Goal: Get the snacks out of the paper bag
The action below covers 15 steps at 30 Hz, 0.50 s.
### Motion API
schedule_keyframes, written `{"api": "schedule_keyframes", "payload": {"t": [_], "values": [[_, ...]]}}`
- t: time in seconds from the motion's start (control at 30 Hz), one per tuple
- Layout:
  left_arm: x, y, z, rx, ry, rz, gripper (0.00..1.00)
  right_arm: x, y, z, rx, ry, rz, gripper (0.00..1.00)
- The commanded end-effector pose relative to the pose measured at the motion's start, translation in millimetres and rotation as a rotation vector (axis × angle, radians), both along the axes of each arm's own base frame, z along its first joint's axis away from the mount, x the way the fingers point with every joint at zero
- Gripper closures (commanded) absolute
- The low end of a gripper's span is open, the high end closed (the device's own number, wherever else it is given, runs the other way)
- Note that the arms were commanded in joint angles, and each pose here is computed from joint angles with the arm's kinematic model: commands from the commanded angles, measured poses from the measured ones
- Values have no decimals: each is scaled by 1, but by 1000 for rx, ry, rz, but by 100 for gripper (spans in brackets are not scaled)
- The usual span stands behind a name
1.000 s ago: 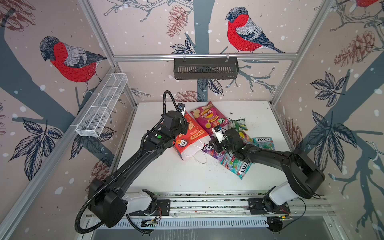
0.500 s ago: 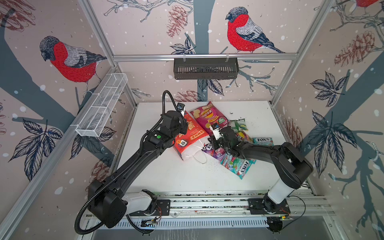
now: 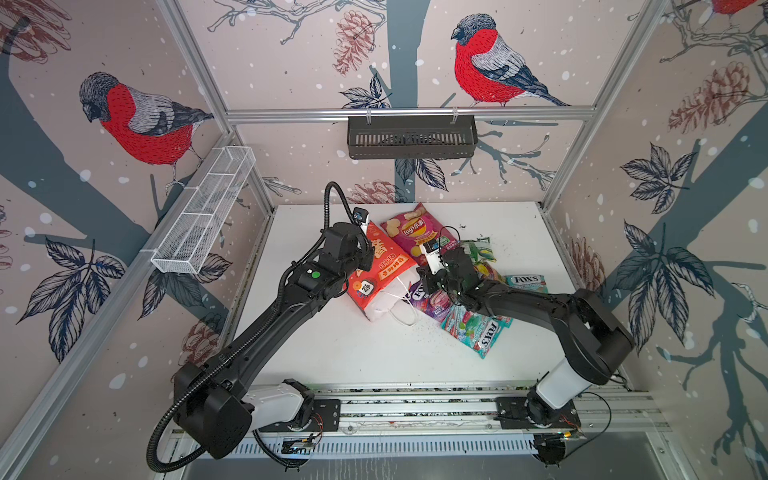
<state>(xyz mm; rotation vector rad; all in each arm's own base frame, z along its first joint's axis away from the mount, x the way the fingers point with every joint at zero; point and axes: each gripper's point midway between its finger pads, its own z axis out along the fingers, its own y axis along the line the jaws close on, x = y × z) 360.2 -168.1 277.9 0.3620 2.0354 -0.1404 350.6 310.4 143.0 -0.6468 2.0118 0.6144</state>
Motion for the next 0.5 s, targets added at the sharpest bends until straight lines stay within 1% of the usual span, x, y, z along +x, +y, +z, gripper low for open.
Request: {"api": "schedule_keyframes", "payload": {"t": [0.0,0.13,0.23,0.4,0.47], "values": [[-1,5,6,17,-12,8,70,-2,1,24,-5,-22,4,100],[-4,6,12,13,-23,0,68,-3,0,59,-55,-19,-18,100],[-8,2,19,-10,-28,-23,65,-4,-3,85,-122,-38,-73,100],[-17,-15,34,-46,-51,-109,63,-13,1,131,-194,-127,-128,100],[-21,-20,41,-51,-67,-122,63,-20,5,146,-194,-164,-122,100]]}}
